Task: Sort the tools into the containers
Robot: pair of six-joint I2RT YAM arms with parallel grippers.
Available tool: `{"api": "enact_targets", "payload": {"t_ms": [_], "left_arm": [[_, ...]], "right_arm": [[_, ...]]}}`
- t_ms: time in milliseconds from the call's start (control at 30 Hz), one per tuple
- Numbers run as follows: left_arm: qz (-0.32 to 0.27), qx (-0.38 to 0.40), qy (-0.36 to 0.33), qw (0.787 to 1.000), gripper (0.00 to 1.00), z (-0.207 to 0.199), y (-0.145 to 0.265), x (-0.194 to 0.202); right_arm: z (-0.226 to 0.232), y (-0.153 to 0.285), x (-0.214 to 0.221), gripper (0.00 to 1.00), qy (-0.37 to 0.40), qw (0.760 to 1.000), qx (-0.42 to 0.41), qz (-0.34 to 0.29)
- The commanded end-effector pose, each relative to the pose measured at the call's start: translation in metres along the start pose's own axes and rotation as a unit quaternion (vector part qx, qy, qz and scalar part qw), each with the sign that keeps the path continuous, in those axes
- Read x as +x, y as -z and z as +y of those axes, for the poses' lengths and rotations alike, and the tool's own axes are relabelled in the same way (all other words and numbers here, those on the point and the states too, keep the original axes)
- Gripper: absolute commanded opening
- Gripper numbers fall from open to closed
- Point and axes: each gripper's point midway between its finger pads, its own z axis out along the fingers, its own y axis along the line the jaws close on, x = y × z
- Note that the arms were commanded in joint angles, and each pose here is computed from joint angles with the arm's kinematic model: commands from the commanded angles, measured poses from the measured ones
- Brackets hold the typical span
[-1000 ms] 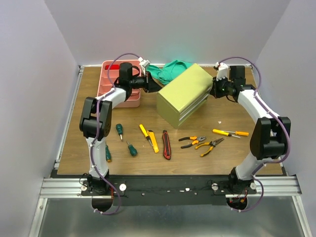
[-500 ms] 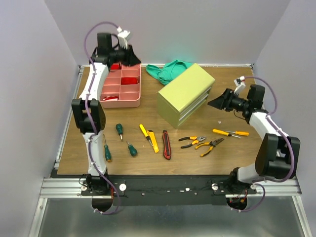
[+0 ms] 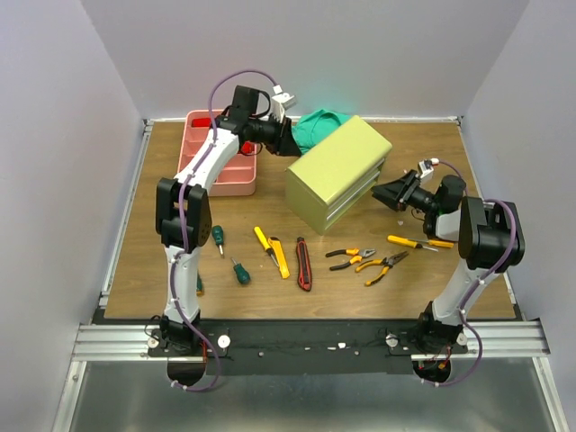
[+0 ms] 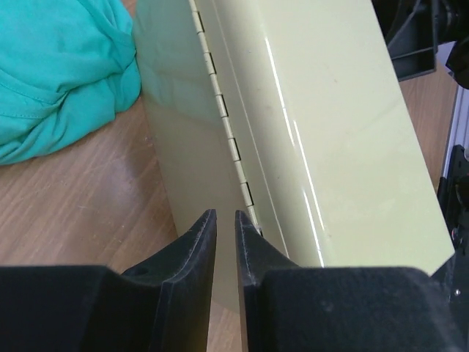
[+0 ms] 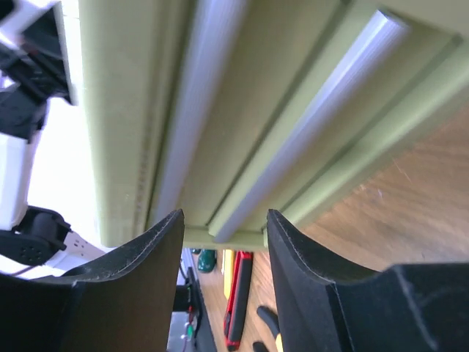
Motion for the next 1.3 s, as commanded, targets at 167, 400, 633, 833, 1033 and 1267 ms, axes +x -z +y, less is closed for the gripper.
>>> {"api": "enact_targets", "payload": {"t_ms": [167, 400, 633, 833, 1033, 1267], "left_arm": [[-0.046, -0.014, -0.036, 0.998, 0.25, -0.043, -0.004, -0.036], [-0.045, -0.186, -0.053, 0.98, 0.28, -0.026, 0.003, -0.054], [-0.058, -0.178, -0.065, 0.98, 0.31, -0.032, -0.003, -0.065], [-0.053, -0.152, -0.063, 0.985, 0.28, -0.03, -0.017, -0.071], [-0.044, -0.156, -0.056, 0.985, 0.27, -0.025, -0.02, -0.06], [-0.029, -0.132, -0.053, 0.989, 0.27, -0.032, -0.026, -0.046]], "right_arm": [[0.016, -0.004, -0.027, 0.57, 0.052, 0.997, 0.0, -0.055], [0.018, -0.003, -0.059, 0.5, 0.046, 0.992, 0.043, -0.107], [0.019, 0.015, -0.081, 0.59, 0.131, 0.978, 0.14, -0.082], [-0.015, 0.009, -0.072, 0.5, 0.025, 0.984, 0.131, -0.121], [-0.022, 0.009, -0.067, 0.5, 0.028, 0.984, 0.136, -0.115], [-0.025, 0.0, -0.071, 0.47, -0.004, 0.987, 0.108, -0.115]]}}
